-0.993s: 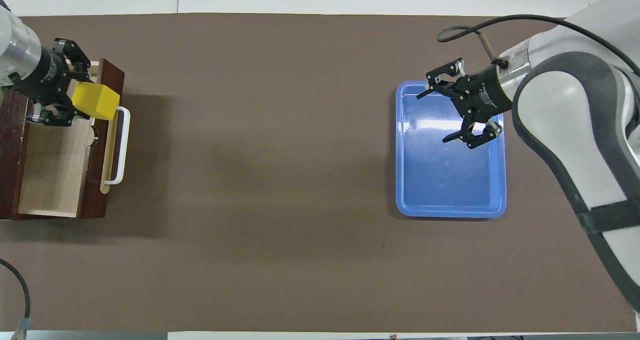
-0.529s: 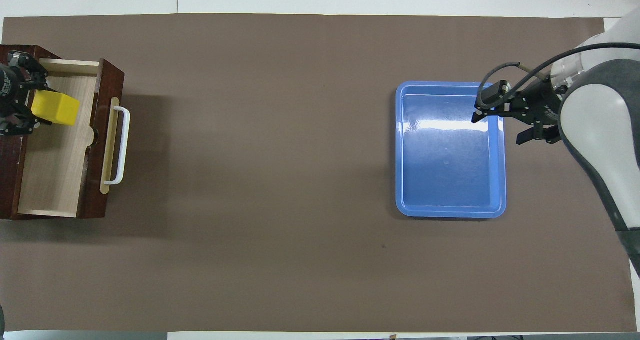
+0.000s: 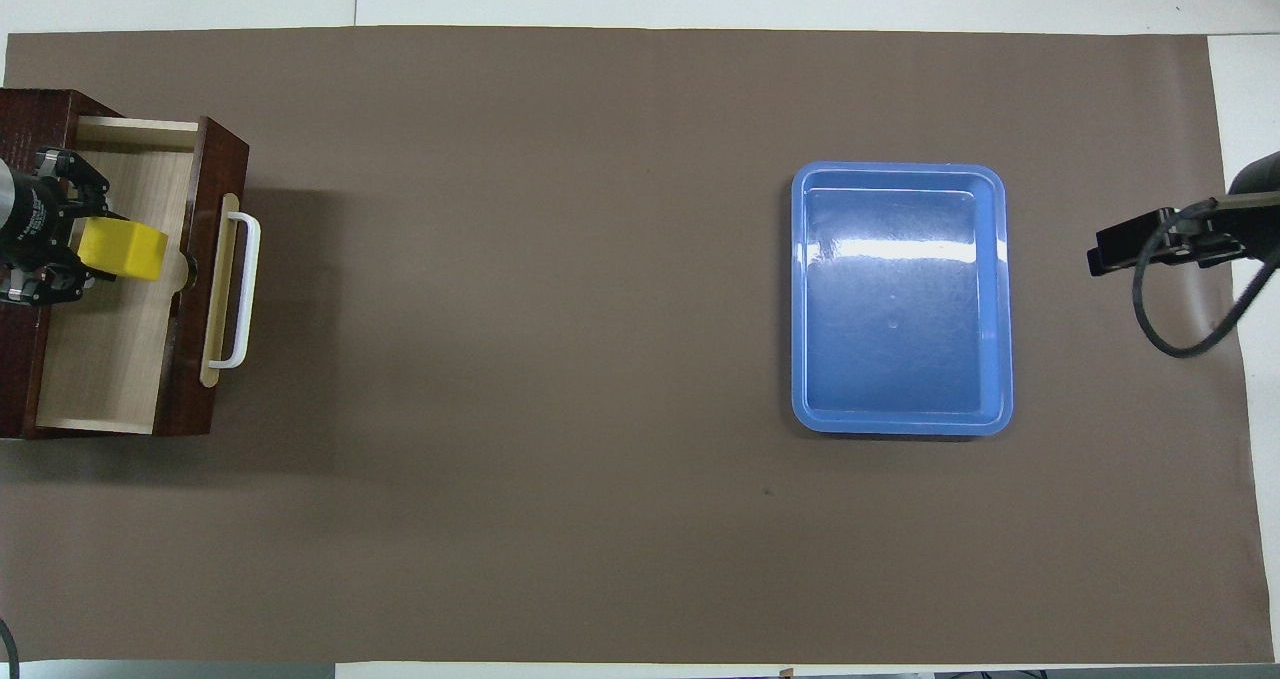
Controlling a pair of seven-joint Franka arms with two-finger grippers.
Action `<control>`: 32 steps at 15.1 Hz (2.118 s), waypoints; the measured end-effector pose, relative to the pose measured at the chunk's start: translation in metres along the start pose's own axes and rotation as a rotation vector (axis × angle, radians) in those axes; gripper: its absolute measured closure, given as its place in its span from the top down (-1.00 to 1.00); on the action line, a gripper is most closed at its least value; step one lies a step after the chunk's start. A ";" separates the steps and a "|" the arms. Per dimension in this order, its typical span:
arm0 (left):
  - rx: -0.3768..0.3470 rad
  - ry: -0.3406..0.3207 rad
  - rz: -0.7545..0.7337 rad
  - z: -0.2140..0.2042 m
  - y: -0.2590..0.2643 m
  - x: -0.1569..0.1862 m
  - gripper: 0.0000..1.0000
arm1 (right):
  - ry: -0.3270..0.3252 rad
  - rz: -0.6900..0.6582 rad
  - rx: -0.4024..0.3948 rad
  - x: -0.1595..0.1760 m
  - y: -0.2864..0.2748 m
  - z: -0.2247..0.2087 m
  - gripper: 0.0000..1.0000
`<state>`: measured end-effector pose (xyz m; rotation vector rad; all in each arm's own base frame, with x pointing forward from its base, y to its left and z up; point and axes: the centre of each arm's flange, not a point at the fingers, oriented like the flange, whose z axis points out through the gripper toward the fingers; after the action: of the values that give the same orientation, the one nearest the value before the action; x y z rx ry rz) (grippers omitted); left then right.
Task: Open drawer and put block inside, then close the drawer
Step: 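Lower the block into the drawer and open the left gripper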
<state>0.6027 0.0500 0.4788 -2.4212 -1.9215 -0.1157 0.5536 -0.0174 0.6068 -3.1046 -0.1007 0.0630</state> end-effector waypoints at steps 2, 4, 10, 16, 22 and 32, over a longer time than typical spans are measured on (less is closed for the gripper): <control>-0.003 0.002 -0.005 0.007 -0.002 0.003 0.10 | -0.002 -0.009 -0.023 -0.019 -0.002 -0.021 1.00; -0.011 0.003 -0.018 0.017 -0.003 0.001 0.10 | -0.019 -0.009 -0.025 -0.030 -0.003 -0.027 1.00; -0.007 0.000 -0.040 0.029 -0.005 -0.001 0.10 | -0.109 0.014 -0.014 -0.033 0.009 -0.005 1.00; -0.005 -0.001 -0.055 0.043 -0.010 0.002 0.10 | -0.103 0.026 -0.014 -0.027 0.016 -0.002 1.00; -0.005 -0.001 -0.068 0.043 -0.012 0.007 0.30 | -0.071 0.025 -0.047 -0.023 0.018 -0.007 1.00; 0.011 0.002 -0.065 -0.035 -0.023 0.009 1.00 | -0.064 0.015 -0.049 -0.022 0.013 -0.010 1.00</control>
<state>0.5809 0.0608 0.5138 -2.3520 -1.9947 -0.1102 0.5328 -0.0320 0.6174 -3.1527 -0.0822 0.1629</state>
